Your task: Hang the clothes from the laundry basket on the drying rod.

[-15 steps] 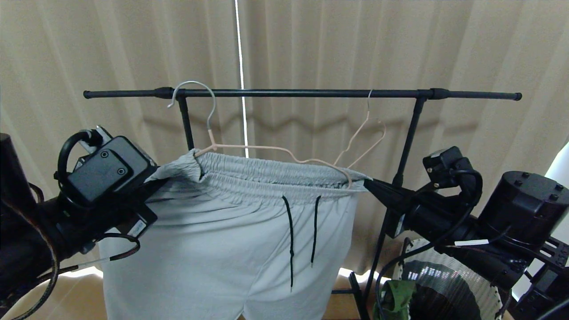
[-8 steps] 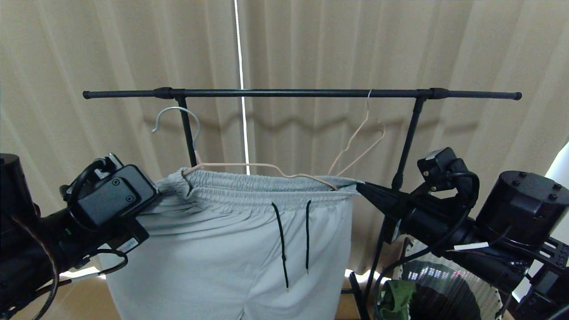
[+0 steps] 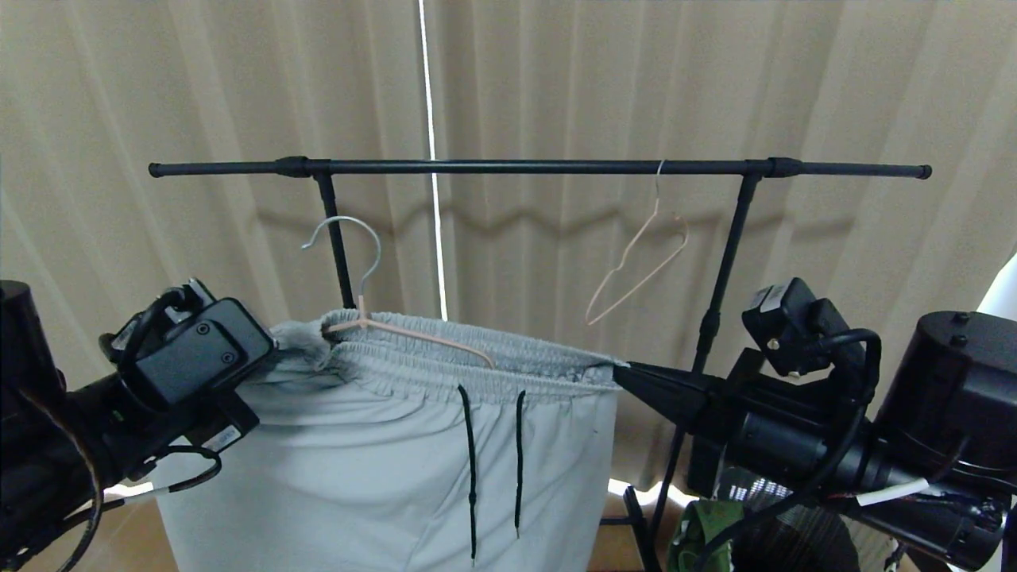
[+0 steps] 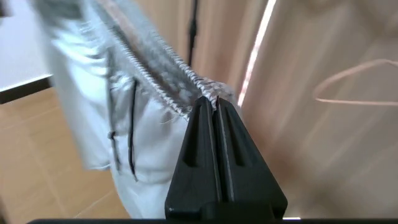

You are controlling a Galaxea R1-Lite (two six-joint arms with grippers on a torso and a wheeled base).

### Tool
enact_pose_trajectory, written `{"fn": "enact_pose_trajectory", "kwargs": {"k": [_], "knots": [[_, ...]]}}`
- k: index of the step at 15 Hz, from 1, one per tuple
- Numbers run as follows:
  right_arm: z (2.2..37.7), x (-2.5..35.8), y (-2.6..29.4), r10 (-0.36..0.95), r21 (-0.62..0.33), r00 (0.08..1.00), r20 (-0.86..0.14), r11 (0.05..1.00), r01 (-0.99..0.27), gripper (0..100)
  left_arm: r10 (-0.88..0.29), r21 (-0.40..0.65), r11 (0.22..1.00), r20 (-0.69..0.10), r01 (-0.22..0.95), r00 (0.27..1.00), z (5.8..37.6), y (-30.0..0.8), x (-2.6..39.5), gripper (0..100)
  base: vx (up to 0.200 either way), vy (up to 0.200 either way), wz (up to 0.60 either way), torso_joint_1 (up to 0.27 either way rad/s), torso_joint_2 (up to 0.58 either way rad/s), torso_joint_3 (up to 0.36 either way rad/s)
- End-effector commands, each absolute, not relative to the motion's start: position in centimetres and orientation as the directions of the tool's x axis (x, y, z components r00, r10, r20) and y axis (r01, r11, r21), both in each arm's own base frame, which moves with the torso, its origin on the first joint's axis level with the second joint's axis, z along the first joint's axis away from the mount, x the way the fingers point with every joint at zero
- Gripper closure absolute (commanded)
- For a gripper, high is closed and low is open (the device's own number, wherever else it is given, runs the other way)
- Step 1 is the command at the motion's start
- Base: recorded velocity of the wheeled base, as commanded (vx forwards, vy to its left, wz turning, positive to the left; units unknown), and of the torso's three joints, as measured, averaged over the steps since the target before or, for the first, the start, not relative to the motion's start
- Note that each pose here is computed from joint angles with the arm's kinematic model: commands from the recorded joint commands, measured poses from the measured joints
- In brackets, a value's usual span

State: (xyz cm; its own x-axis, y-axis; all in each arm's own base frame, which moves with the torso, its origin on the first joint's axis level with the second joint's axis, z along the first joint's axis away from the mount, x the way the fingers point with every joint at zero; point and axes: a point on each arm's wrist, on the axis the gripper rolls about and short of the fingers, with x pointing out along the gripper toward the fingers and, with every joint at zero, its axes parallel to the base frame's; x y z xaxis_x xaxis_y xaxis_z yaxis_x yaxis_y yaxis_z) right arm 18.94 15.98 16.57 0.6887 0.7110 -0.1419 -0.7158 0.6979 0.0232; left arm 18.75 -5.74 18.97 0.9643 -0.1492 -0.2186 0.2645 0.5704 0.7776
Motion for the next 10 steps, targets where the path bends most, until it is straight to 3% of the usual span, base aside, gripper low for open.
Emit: {"fn": "enact_pose_trajectory", "kwargs": {"k": [1, 3, 4, 8, 10], "knots": [[16.5, 18.3, 16.9, 0.743, 0.024, 0.654, -0.143, 0.663, -0.748, 100, -0.170, 0.717, 0.645, -0.201, 0.263, 0.965, 18.9, -6.5, 19.1, 100, 0.000, 0.000, 0.00, 0.000, 0.00, 0.000], [16.2, 17.7, 17.9, 0.784, 0.028, 0.602, -0.154, 0.612, -0.790, 100, -0.154, 0.668, 0.701, -0.200, 0.250, 0.968, 18.9, -6.9, 18.9, 100, 0.000, 0.000, 0.00, 0.000, 0.00, 0.000], [15.7, 17.3, 18.5, 0.796, 0.029, 0.580, -0.173, 0.593, -0.805, 0, -0.147, 0.645, 0.726, -0.196, 0.240, 0.970, 19.0, -7.1, 18.8, 100, 0.000, 0.000, 0.00, 0.000, 0.00, 0.000], [15.8, 17.5, 18.8, 0.795, 0.002, 0.584, -0.165, 0.592, -0.806, 0, -0.150, 0.626, 0.742, -0.197, 0.242, 0.969, 18.9, -7.1, 18.6, 100, 0.000, 0.000, 0.00, 0.000, 0.00, 0.000], [15.9, 18.7, 17.7, 0.756, -0.154, 0.634, -0.164, 0.615, -0.773, 0, -0.184, 0.598, 0.753, -0.207, 0.274, 0.961, 18.6, -7.8, 18.3, 100, 0.000, 0.000, 0.00, 0.000, 0.00, 0.000]]}}
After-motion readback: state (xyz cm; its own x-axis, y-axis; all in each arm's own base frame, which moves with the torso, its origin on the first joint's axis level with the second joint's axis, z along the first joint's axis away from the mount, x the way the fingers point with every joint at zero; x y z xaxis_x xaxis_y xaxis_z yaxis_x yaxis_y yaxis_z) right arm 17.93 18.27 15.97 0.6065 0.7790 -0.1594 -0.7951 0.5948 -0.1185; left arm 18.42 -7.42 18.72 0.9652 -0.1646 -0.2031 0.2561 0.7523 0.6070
